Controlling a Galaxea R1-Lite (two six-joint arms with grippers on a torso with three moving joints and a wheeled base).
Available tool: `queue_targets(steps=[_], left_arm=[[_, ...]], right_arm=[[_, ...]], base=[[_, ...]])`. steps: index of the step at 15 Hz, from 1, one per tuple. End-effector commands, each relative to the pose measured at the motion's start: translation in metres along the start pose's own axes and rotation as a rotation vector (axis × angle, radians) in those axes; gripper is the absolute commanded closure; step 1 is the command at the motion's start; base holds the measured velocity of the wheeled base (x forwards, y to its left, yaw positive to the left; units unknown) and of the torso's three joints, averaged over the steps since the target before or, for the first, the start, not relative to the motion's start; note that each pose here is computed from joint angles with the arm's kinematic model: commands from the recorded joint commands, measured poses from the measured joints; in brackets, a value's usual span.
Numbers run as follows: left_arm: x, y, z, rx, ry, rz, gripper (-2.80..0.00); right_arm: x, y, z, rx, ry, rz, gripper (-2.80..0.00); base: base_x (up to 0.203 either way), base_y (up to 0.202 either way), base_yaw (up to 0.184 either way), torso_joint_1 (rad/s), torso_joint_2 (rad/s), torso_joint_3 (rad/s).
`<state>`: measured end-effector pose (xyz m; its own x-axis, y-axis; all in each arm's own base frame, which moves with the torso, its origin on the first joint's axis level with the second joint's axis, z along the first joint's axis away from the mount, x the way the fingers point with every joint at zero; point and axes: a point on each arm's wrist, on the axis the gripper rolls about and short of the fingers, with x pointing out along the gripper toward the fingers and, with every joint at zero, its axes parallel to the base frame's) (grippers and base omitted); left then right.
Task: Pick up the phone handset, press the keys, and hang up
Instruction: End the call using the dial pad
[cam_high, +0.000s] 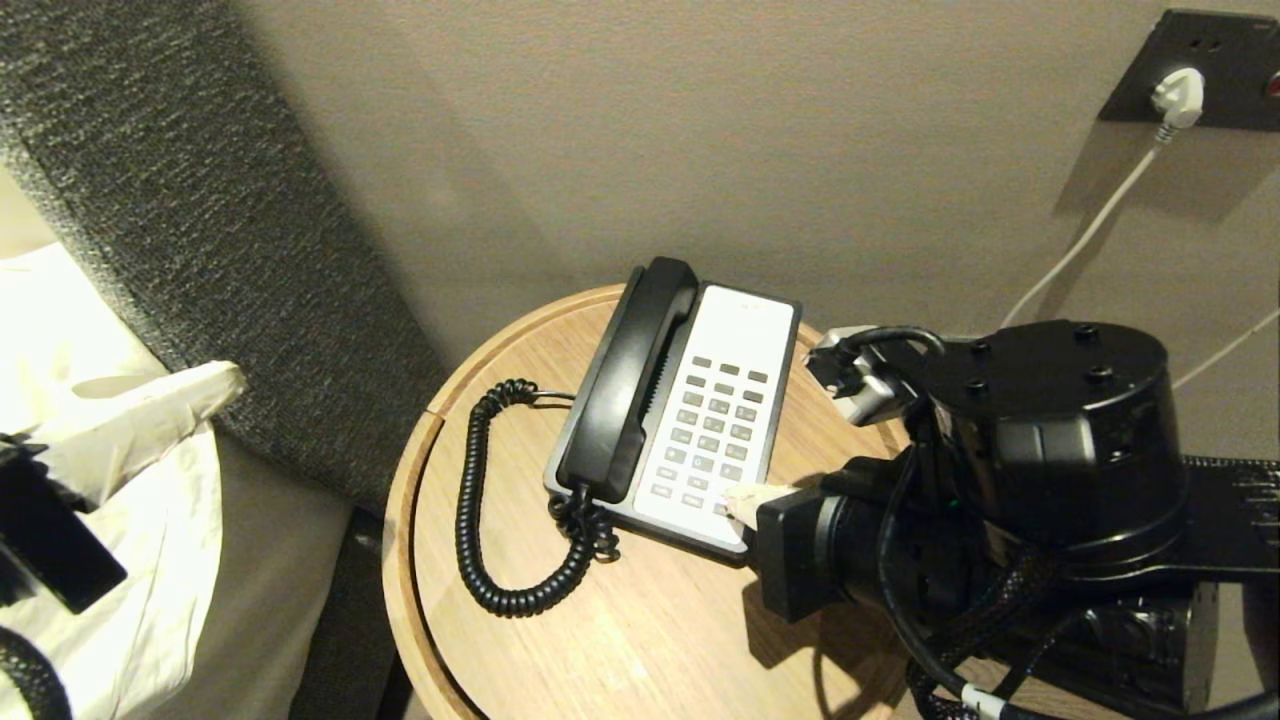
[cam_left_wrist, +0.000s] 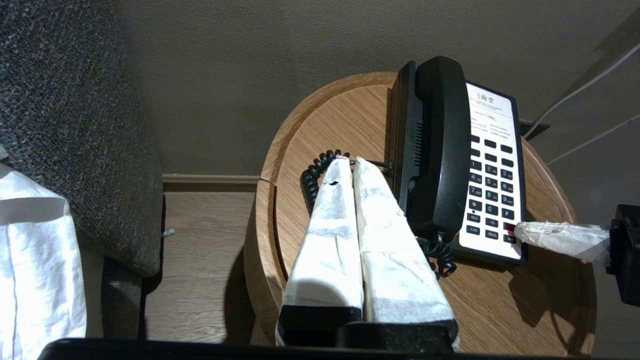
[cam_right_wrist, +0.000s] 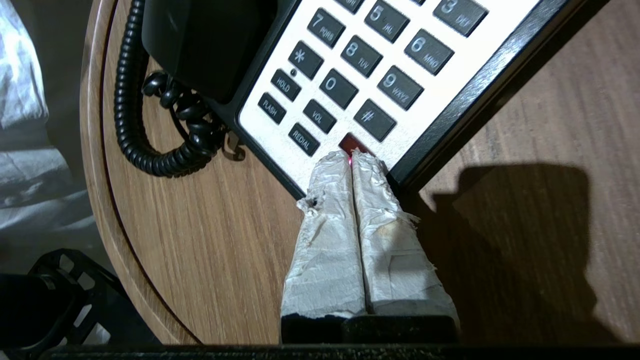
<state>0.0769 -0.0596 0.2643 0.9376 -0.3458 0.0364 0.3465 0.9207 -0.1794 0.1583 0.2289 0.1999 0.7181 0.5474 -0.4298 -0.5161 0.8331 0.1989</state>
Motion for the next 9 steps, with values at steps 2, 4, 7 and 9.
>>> queue_targets(steps=[2,4,7,9], left_arm=[[-0.0004,0.0000,0.0004,-0.003,-0.003,-0.001,0.00],[-0.0007,0.0001,0.0005,-0.004,-0.004,-0.001,0.00],[-0.0007,0.0001,0.0006,-0.004,-0.004,-0.001,0.00],[-0.0011,0.0002,0.0008,-0.006,-0.006,-0.003,0.00]], right_arm=[[0.0033,0.0005,-0.0028,-0.002,0.015,0.006,0.00],[0.0051,0.0007,-0.0040,-0.005,0.021,0.004,0.00],[0.0087,0.0007,-0.0071,-0.015,0.034,-0.003,0.00],[0.0091,0.0005,-0.0078,-0.019,0.037,-0.004,0.00]], base=[[0.000,0.000,0.000,0.000,0.00,0.000],[0.000,0.000,0.000,0.000,0.00,0.000],[0.000,0.000,0.000,0.000,0.00,0.000],[0.000,0.000,0.000,0.000,0.00,0.000]])
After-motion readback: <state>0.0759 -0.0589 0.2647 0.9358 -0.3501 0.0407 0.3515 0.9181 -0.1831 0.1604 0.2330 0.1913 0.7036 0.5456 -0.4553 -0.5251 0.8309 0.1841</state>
